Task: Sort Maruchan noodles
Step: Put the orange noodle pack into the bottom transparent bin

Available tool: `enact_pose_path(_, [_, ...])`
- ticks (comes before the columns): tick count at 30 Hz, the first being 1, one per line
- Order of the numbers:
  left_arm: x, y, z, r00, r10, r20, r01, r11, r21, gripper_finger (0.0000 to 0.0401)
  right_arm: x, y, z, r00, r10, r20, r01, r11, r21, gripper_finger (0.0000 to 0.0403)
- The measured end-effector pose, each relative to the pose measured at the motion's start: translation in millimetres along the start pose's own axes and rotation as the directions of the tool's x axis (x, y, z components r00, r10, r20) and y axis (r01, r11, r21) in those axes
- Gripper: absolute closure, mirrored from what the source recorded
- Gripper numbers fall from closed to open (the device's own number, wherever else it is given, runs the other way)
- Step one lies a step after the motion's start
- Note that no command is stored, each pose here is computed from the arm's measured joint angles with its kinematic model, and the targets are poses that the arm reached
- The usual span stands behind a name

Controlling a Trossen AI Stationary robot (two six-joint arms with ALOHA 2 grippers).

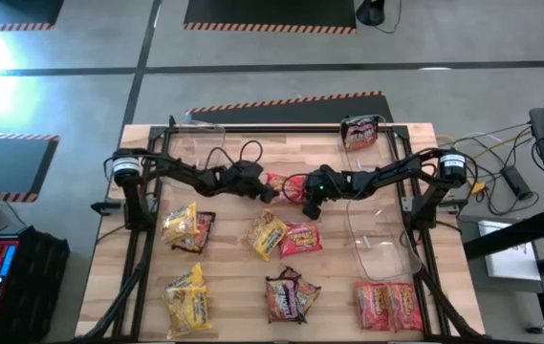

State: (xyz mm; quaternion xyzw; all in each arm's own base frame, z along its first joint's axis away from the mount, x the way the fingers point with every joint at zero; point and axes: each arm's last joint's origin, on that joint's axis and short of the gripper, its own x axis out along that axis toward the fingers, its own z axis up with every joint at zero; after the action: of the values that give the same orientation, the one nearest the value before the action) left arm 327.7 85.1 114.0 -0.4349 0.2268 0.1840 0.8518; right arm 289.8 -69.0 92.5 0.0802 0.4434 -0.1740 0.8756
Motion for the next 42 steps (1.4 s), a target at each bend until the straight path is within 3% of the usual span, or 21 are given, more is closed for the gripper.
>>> enact_pose_path(8, [-3.0,-4.9,3.1,0.999,-0.034,0.005,0.034,0.999,0.036,0.0189,0.0,0.0,0.1,1.0,0.0,0.001,0.0,1.0,0.008,0.0335])
enact_pose_path(17, [-3.2,-5.9,3.0,0.999,-0.051,-0.009,0.051,0.996,0.071,0.0248,-5.2,0.0,4.5,1.0,0.003,0.027,-0.003,1.0,-0.002,0.0325])
enact_pose_path(28, [-3.9,-4.8,1.9,0.998,-0.056,-0.016,0.058,0.975,0.212,0.0265,-63.7,-2.3,34.6,0.995,0.024,0.094,-0.024,1.0,-0.006,0.0272])
enact_pose_path(36, [-9.0,-10.1,7.5,0.997,-0.066,0.032,0.044,0.891,0.452,0.0266,-91.1,-4.6,39.1,0.992,0.03,0.124,-0.037,0.998,0.052,0.0224])
enact_pose_path(42, [-14.1,-14.8,10.6,0.996,-0.075,0.05,0.024,0.758,0.651,0.0266,-100.8,-4.6,39.0,0.99,0.069,0.127,-0.078,0.995,0.068,0.0207])
